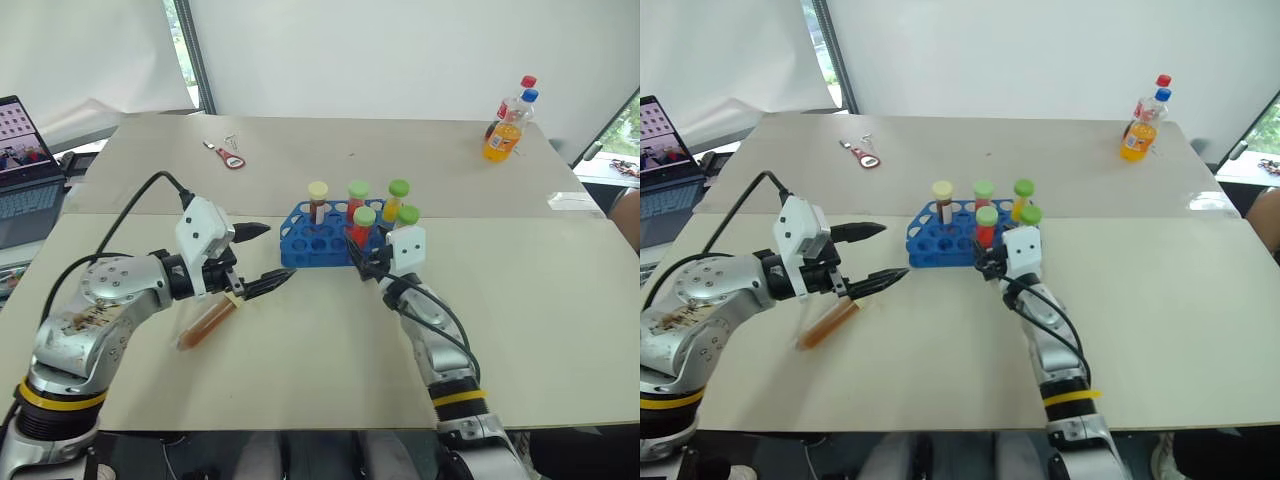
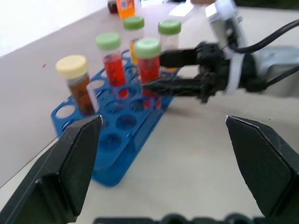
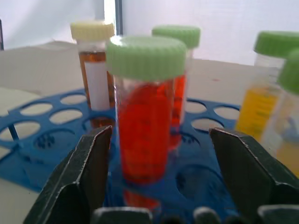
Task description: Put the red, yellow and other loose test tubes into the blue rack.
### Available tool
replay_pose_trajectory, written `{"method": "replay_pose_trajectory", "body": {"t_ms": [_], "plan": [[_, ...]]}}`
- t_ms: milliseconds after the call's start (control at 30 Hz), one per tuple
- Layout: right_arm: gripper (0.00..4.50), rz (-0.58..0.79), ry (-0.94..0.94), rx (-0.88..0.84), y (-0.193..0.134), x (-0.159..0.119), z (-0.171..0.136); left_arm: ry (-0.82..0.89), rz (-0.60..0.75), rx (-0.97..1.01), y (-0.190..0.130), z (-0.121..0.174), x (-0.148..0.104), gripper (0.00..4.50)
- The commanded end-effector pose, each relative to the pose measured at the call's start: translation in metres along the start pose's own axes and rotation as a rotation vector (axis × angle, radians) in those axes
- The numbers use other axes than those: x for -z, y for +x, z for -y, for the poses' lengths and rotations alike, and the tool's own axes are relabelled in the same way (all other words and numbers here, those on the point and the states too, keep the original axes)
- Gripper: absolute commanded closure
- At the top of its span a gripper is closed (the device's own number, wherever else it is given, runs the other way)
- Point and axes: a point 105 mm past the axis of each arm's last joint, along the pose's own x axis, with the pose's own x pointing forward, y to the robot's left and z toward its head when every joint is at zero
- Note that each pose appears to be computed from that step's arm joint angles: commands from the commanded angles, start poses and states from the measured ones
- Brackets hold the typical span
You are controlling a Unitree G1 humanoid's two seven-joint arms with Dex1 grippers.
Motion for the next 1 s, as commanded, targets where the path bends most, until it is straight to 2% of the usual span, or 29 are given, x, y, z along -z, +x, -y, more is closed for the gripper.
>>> {"method": "replay_pose_trajectory", "body": {"t_ms": [33, 200, 333, 500, 667, 733, 833, 1000], "plan": [[0.75, 0.067, -0.054, -0.054, -0.009, -0.025, -0.001, 0.057, -0.048, -0.023, -0.009, -0.009, -0.007, 0.0], [0.75, 0.047, -0.08, -0.182, -0.03, -0.046, -0.003, 0.073, -0.201, 0.001, -0.018, -0.017, 0.001, 0.0], [0.75, -0.099, -0.068, -0.31, -0.045, -0.055, 0.0, 0.032, -0.378, 0.012, -0.029, -0.032, 0.016, 0.0], [0.75, -0.318, -0.066, -0.512, -0.063, -0.064, 0.006, -0.005, -0.532, 0.091, -0.033, -0.03, 0.025, 0.0], [0.75, -0.426, -0.059, -0.783, -0.086, -0.083, -0.014, 0.003, -0.665, 0.11, -0.032, -0.03, 0.039, 0.0], [0.75, -0.438, -0.057, -0.878, -0.095, -0.092, -0.021, 0.008, -0.71, 0.116, -0.033, -0.03, 0.046, 0.0], [0.75, -0.386, -0.088, -0.986, -0.102, -0.108, -0.031, -0.002, -0.76, 0.126, -0.036, -0.027, 0.057, 0.0], [0.75, -0.297, -0.148, -1.031, -0.101, -0.121, -0.034, -0.019, -0.784, 0.098, -0.029, -0.027, 0.068, 0.0]]}}
